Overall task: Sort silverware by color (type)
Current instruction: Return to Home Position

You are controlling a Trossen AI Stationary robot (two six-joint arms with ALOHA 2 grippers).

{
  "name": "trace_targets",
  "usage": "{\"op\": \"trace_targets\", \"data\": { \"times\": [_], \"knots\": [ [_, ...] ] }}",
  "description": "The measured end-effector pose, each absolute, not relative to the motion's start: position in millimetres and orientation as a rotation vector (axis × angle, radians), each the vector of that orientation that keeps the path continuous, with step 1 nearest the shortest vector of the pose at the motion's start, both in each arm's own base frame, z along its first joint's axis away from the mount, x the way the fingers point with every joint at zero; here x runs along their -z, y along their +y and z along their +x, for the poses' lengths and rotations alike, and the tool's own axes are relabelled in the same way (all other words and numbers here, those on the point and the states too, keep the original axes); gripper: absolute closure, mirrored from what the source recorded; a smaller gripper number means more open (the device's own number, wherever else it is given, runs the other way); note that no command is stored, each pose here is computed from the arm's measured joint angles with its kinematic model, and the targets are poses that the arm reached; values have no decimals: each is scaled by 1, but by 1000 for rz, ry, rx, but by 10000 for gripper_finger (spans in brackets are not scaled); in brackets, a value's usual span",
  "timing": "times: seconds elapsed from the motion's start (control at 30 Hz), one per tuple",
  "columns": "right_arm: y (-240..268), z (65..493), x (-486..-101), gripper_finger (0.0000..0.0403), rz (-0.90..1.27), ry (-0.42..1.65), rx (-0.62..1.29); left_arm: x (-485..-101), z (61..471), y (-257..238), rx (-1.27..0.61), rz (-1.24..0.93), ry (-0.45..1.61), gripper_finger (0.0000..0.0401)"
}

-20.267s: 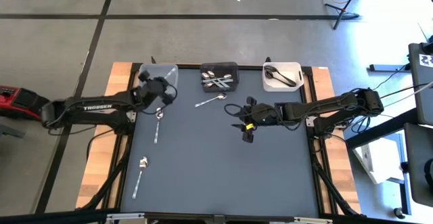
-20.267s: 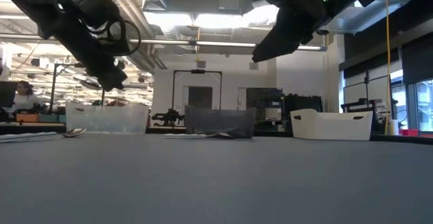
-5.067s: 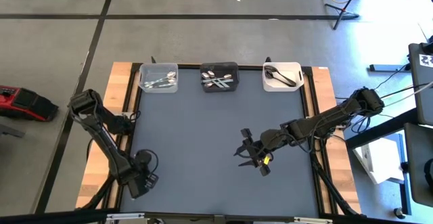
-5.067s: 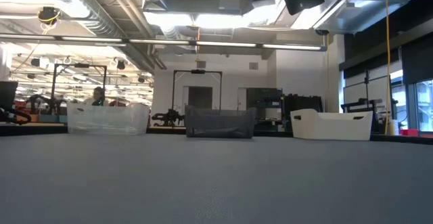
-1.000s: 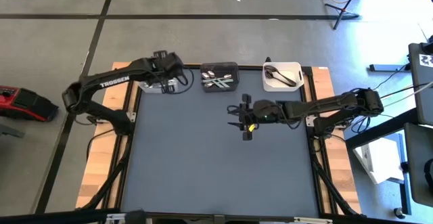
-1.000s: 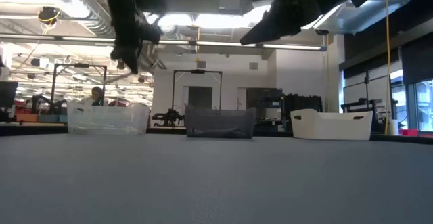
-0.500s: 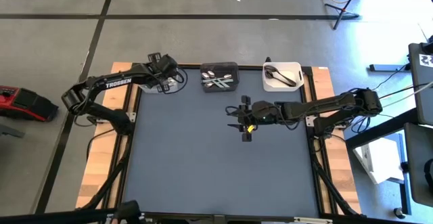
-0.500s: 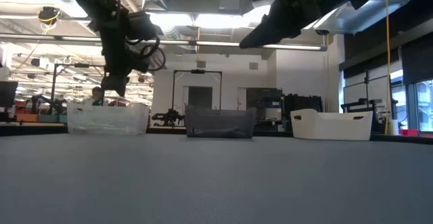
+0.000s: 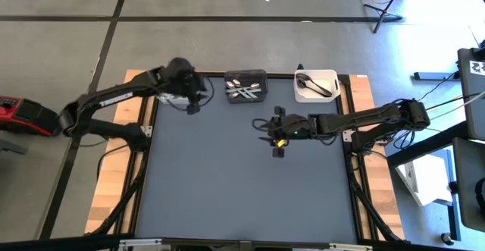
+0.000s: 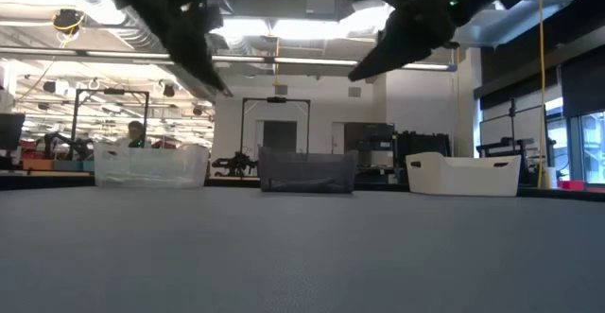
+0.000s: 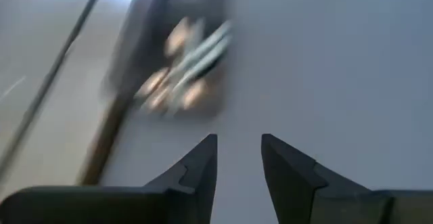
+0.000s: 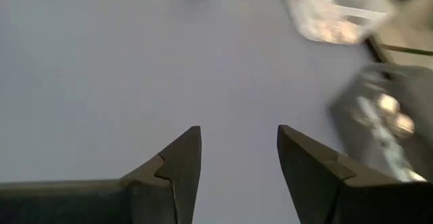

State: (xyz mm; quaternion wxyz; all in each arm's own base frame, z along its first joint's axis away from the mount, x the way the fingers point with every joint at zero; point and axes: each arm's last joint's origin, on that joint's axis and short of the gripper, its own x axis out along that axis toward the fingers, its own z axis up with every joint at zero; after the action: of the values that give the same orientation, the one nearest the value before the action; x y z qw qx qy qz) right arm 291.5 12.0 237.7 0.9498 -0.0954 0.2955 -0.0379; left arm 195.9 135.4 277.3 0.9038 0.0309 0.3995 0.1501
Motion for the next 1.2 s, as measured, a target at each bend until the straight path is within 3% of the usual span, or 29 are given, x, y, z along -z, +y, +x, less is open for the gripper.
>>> {"op": "trace_targets", "data": {
  "times": [0.07, 0.2, 0.53, 0.67, 1.2],
  "knots": [
    [10, 284, -242, 229, -209, 625, 138, -278, 193, 128, -222, 46, 665, 294],
    [7, 271, -251, 260, -217, 643, 194, -263, 183, 111, -224, 13, 458, 303],
    [5, 235, -241, 365, -198, 513, 215, -201, 162, 58, -300, -37, 232, 310],
    [4, 219, -233, 392, -183, 463, 214, -184, 154, 44, -301, -27, 244, 310],
    [2, 155, -206, 396, -102, 251, 197, -165, 123, 29, -285, 1, 107, 310]
  ]
}}
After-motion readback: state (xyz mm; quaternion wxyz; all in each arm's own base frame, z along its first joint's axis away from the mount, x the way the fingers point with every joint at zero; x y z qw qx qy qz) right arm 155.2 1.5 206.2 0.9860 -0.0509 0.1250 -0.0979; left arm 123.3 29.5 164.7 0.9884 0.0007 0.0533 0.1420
